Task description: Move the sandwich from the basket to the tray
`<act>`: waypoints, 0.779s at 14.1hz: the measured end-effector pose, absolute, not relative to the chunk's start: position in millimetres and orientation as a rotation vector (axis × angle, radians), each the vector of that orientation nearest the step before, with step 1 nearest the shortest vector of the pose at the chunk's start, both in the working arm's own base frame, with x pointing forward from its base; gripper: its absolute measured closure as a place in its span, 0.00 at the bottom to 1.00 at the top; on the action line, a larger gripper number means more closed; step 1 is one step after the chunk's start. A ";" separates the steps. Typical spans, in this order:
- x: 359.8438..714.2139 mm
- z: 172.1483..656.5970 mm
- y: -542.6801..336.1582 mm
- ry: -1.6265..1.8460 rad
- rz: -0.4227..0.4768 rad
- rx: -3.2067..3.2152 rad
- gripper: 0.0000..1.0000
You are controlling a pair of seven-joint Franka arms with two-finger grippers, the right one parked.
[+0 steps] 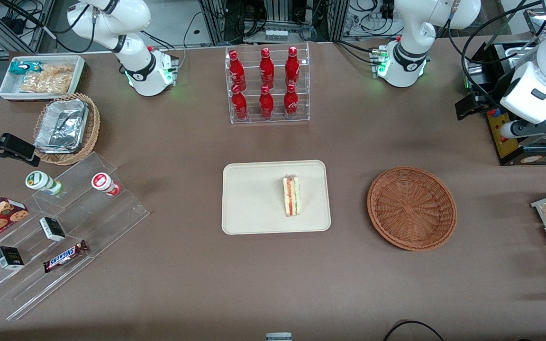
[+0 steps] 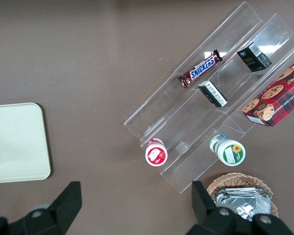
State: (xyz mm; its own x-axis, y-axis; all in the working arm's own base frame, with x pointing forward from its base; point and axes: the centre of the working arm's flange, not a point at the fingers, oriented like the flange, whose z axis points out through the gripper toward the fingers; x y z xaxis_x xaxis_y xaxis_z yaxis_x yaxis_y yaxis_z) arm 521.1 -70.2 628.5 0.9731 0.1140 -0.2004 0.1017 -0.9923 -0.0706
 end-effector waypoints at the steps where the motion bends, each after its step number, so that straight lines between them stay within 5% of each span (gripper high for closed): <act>1: 521.0 628.4 -71.0 -0.165 0.317 -3.061 0.00; 11: 518.9 628.0 -85.0 -0.127 0.313 -3.055 0.00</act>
